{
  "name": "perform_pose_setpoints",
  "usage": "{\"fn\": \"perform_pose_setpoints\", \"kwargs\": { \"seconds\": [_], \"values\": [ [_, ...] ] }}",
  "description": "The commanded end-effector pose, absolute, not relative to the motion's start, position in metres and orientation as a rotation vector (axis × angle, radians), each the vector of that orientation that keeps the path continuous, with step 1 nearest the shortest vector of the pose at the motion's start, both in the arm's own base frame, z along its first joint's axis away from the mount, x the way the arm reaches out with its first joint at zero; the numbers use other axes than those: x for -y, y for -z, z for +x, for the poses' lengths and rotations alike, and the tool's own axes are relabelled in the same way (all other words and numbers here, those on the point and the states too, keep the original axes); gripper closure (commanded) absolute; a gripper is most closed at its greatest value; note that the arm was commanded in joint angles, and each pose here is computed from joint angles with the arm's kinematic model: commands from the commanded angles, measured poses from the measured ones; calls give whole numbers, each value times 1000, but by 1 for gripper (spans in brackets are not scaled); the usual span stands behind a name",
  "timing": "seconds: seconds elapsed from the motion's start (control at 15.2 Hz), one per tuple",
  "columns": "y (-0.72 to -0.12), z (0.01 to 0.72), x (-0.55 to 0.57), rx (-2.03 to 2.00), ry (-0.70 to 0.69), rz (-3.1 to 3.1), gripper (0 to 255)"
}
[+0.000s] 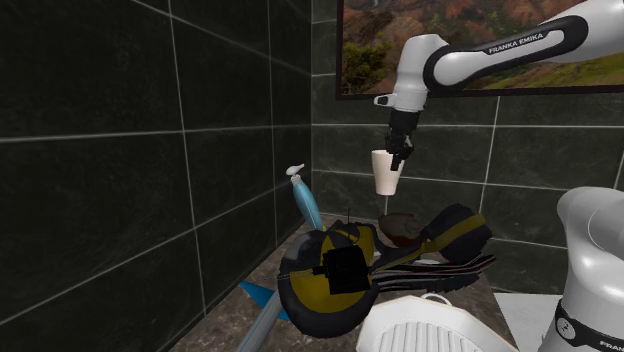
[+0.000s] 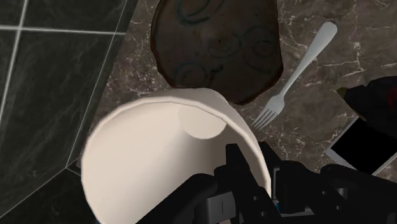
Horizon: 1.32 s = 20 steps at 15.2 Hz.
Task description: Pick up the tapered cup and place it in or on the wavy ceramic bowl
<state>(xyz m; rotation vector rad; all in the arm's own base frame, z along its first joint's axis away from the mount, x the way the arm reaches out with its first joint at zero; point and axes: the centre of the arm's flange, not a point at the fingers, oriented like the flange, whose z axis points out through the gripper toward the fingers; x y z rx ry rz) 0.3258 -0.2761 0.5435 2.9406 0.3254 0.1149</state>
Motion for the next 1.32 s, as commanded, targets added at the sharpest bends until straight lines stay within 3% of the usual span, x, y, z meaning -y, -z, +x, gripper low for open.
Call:
{"fn": "perform_pose_setpoints", "kwargs": {
  "seconds": [0.0, 0.2, 1.25],
  "values": [
    [-544, 298, 280, -327, -115, 2940, 255],
    [-548, 261, 284, -327, -115, 2940, 255],
    [-464, 261, 284, -327, -115, 2940, 255]
  ]
}}
